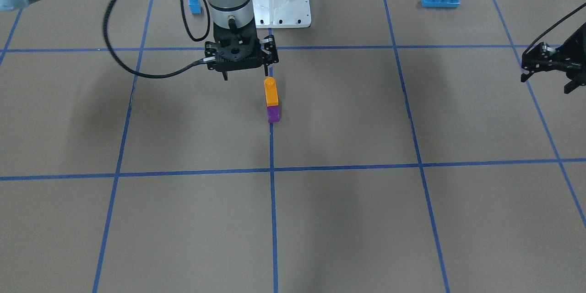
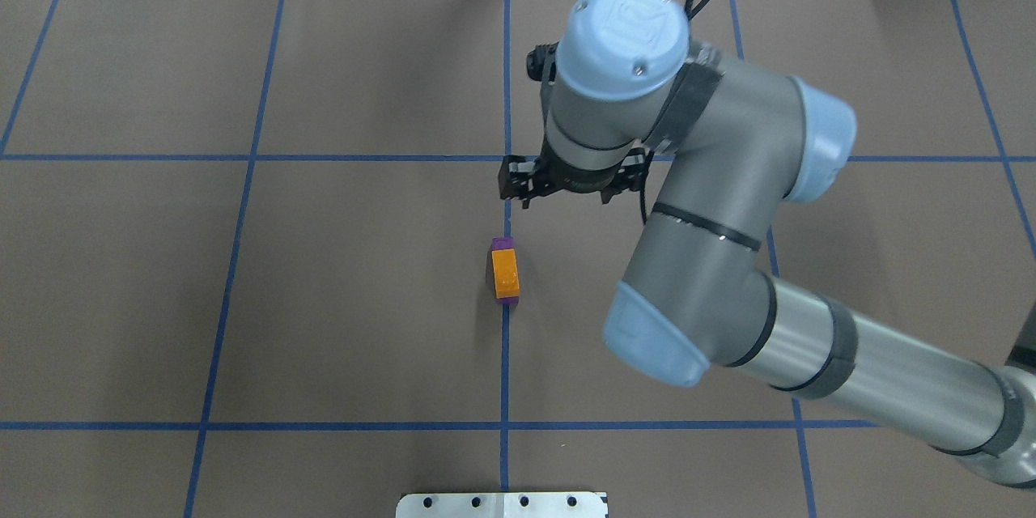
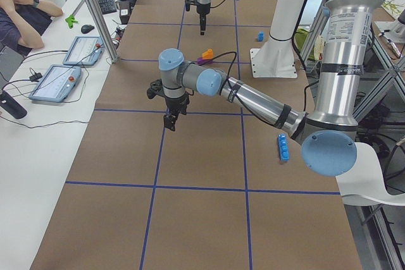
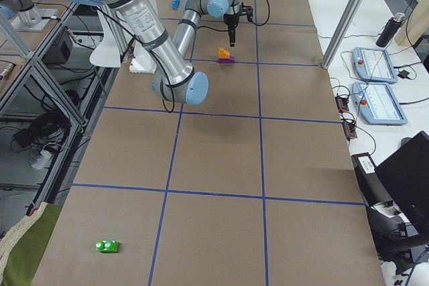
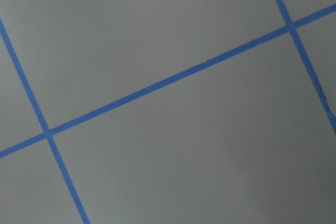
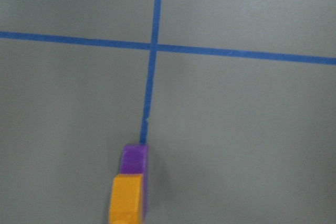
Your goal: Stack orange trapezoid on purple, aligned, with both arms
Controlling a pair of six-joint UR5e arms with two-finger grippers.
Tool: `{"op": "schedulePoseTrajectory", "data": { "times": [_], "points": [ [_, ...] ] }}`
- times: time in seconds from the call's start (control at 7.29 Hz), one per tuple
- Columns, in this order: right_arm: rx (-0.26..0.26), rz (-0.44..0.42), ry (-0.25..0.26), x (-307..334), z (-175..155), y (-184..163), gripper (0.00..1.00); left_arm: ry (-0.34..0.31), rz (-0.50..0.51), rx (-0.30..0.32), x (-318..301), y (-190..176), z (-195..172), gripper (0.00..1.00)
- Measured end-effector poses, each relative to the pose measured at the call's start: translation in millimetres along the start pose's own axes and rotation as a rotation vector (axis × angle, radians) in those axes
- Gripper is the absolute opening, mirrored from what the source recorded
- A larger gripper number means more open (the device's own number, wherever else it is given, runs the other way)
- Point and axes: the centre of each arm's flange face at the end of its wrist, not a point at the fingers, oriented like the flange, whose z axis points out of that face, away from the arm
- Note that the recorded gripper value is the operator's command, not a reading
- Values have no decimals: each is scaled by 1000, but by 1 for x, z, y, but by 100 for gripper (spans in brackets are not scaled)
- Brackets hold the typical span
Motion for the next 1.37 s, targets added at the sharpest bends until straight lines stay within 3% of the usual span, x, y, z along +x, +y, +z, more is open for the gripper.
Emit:
{"op": "schedulePoseTrajectory", "data": {
  "times": [0.27,0.69,0.82,1.1,1.37],
  "points": [
    [-9,-69,23,104,-25,-45,100,-10,-61,-24,-30,20,11,100],
    [-54,-227,77,293,-38,-79,100,-32,-109,14,-103,54,-6,100],
    [-74,-248,105,355,-38,-75,100,-31,-109,28,-129,74,-14,100],
    [-118,-197,151,456,-35,-49,100,6,-156,47,-154,102,-20,100],
    [-160,-135,176,516,-28,-19,100,14,-185,55,-166,111,-22,100]
  ]
}}
